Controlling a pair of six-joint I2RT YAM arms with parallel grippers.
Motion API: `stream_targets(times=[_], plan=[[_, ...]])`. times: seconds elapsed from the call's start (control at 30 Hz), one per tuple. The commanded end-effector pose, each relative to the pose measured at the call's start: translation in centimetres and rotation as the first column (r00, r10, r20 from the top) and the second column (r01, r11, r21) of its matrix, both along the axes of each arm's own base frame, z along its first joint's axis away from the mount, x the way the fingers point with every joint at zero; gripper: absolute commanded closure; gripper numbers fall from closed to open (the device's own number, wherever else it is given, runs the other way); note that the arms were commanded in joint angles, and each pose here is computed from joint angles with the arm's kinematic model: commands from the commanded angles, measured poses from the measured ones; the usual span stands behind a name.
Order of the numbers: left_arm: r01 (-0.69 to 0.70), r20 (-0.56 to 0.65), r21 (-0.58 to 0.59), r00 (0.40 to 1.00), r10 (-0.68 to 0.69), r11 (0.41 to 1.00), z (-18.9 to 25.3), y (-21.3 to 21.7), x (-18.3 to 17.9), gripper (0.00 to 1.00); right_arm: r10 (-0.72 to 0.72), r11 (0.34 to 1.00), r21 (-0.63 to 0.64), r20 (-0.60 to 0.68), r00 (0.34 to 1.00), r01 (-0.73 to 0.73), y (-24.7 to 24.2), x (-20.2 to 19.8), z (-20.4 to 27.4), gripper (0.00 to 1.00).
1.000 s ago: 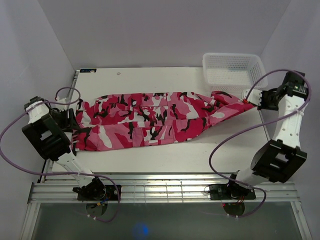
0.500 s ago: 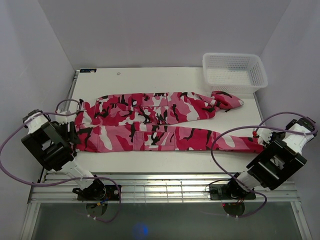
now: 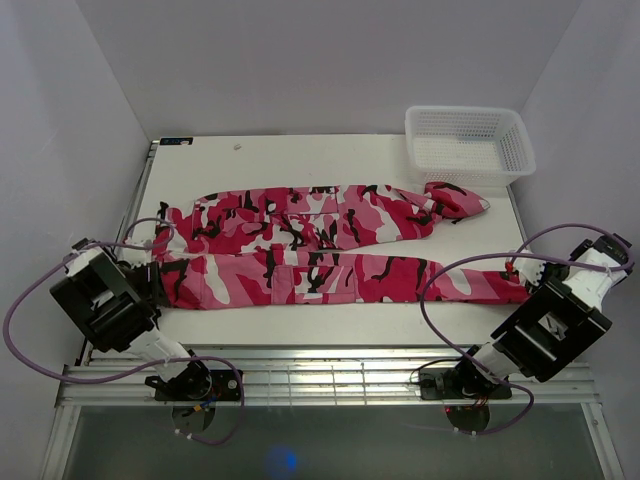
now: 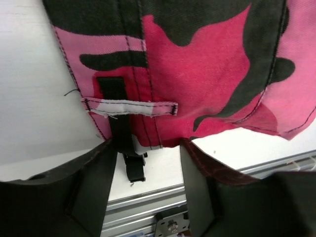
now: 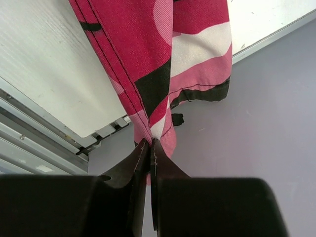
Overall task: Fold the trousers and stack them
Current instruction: Flatten the trousers out
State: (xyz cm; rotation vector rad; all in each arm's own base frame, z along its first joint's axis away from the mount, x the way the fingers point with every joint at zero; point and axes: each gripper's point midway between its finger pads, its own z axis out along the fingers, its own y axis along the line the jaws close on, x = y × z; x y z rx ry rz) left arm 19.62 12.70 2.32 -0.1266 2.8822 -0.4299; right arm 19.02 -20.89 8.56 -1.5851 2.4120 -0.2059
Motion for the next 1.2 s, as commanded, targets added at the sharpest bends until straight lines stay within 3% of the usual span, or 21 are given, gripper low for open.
stream_targets(times=[0.0,0.03,0.13,0.17,0.2,0.37,0.4,0.5,0.53,0.63,0.8,0.93,1.03,1.17], plan=[[-0.02,-0.027,0.019,0.999,0.02,1.0,-2.6,0.2,-0.7,0.44,0.247,0.967,-0.078,0.045,0.968,-0.243,0.1,1.4,1.1,0.92],[-0.023,-0.024,0.015,0.999,0.023,1.0,-2.5,0.2,-0.6,0.6,0.251,0.966,-0.077,0.05,0.967,-0.246,0.2,1.6,1.2,0.92],[-0.039,0.014,-0.002,0.999,0.039,0.999,-1.3,0.9,1.2,0.82,0.236,0.971,-0.073,0.102,0.966,-0.229,0.5,3.2,1.9,0.92],[-0.053,0.008,-0.022,0.999,0.053,0.998,-0.6,0.9,1.5,0.96,0.229,0.972,-0.082,0.126,0.965,-0.22,0.1,4.2,2.6,0.92],[-0.061,0.047,-0.013,0.997,0.061,0.998,0.7,2.2,3.4,1.0,0.195,0.98,-0.06,0.158,0.968,-0.188,0.2,5.1,3.0,0.92],[-0.109,0.161,-0.073,0.98,0.119,0.991,7.0,5.0,9.5,1.0,0.097,0.995,0.002,0.298,0.95,-0.102,0.0,12.5,7.3,0.92],[-0.116,0.184,-0.085,0.974,0.13,0.99,8.1,5.5,10.6,1.0,0.088,0.996,-0.015,0.373,0.924,-0.089,-0.6,14.9,10.8,0.92],[-0.121,0.253,-0.142,0.955,0.154,0.982,12.4,6.9,14.2,1.0,0.002,0.995,0.092,0.434,0.901,-0.047,-0.4,18.6,13.8,0.92],[-0.118,0.267,-0.156,0.951,0.157,0.981,13.5,7.1,14.9,1.0,0.007,0.995,0.079,0.491,0.871,-0.053,-0.5,19.8,17.6,0.92],[-0.089,0.37,-0.165,0.918,0.145,0.982,17.5,7.7,17.2,1.0,-0.031,0.989,0.134,0.565,0.825,-0.055,-0.1,21.1,21.8,0.92],[-0.049,0.488,-0.13,0.866,0.107,0.99,20.8,7.3,16.7,1.0,0.082,0.984,0.073,0.611,0.787,-0.16,2.1,16.8,22.8,0.92],[-0.051,0.576,-0.144,0.808,0.126,0.988,21.8,7.9,15.1,1.0,0.131,0.986,-0.01,0.664,0.736,-0.167,0.7,12.6,22.1,0.92],[-0.021,0.578,-0.113,0.812,0.083,0.993,20.3,7.6,13.5,1.0,0.189,0.98,-0.06,0.59,0.785,-0.191,0.1,9.5,18.1,0.92],[0.041,0.467,-0.084,0.884,0.003,0.996,15.8,7.2,9.4,1.0,0.227,0.973,-0.071,0.436,0.871,-0.218,-1.1,5.2,11.5,0.92]])
